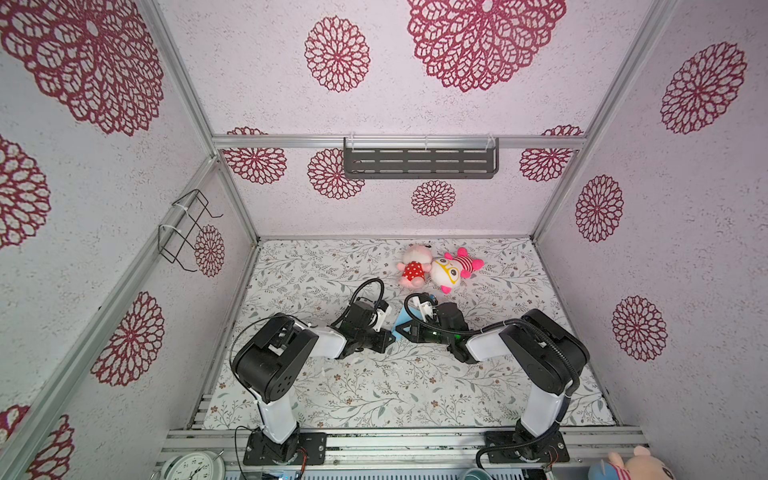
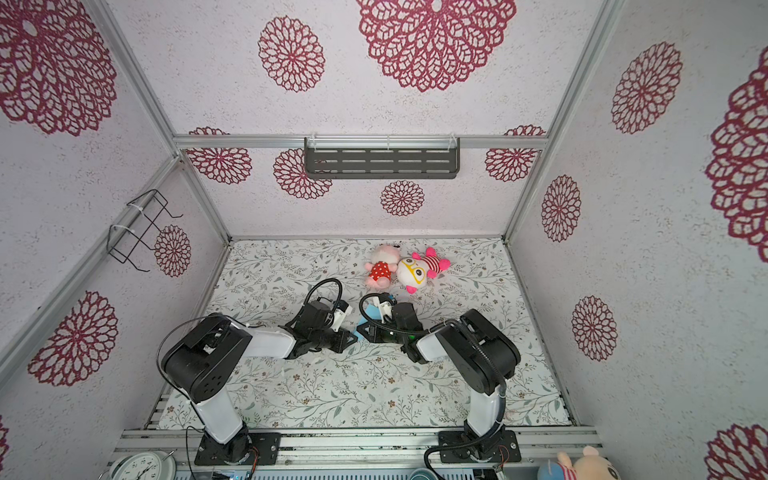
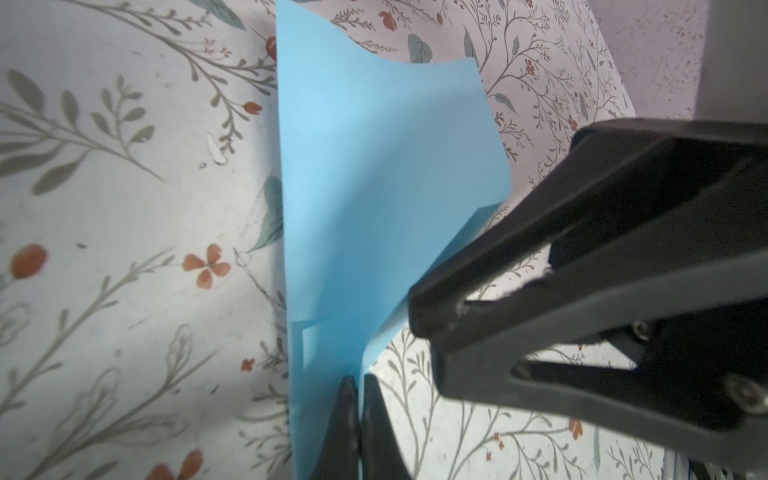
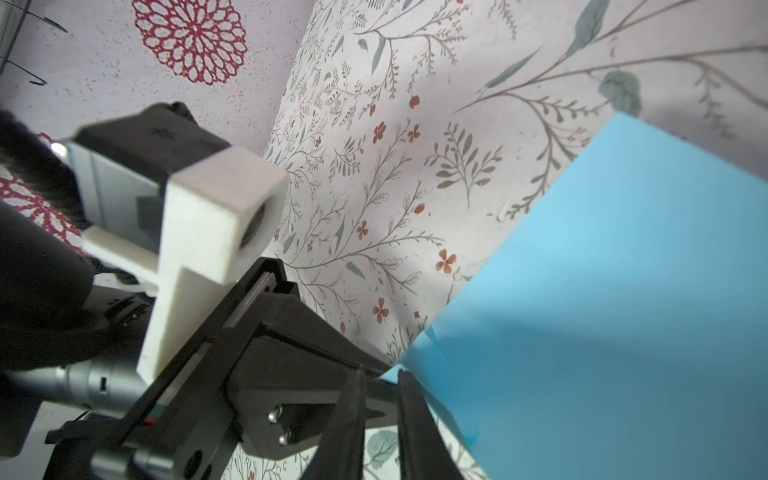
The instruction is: Fold a paper plane with a square sheet of paper (pick it up from the middle)
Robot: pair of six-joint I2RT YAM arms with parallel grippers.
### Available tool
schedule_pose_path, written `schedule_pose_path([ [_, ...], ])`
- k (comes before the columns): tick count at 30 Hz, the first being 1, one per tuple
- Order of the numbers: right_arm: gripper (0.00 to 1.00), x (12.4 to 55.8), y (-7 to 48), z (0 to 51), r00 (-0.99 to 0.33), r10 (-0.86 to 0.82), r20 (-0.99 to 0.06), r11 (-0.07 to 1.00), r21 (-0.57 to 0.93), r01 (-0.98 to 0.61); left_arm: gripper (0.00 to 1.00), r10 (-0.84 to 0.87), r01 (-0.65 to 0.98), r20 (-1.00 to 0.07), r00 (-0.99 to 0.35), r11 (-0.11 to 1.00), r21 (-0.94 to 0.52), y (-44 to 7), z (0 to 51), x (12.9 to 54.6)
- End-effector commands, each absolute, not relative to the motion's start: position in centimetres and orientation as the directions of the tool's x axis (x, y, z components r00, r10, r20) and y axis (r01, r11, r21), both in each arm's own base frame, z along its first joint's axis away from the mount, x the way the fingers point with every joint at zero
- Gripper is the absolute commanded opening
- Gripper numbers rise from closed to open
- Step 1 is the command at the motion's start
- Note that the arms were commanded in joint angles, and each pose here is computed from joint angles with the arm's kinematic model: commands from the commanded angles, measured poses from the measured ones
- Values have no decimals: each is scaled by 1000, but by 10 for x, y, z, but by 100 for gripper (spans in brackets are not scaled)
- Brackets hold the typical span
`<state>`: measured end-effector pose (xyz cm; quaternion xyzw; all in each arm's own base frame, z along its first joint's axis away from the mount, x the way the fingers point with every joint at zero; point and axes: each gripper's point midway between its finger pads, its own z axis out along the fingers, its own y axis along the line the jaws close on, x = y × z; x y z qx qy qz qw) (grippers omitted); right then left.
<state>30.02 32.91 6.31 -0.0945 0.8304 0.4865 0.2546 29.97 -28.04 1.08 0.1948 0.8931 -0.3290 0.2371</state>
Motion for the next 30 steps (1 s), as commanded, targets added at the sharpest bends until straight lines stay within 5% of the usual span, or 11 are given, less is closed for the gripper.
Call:
schedule_pose_path([
  [1, 20, 299, 339, 77, -832, 84, -548, 446, 767, -460, 2, 216, 389, -372, -903, 778, -493, -258, -31, 270],
  [16, 21, 302, 341, 51, -865, 60, -498, 468, 779, -416, 11, 217, 376, -352, -910, 790, -485, -254, -37, 266],
  [30, 22, 312, 331, 65, -866, 119, -486, 468, 796, -383, 8, 235, 360, -311, -921, 820, -446, -244, -51, 260],
])
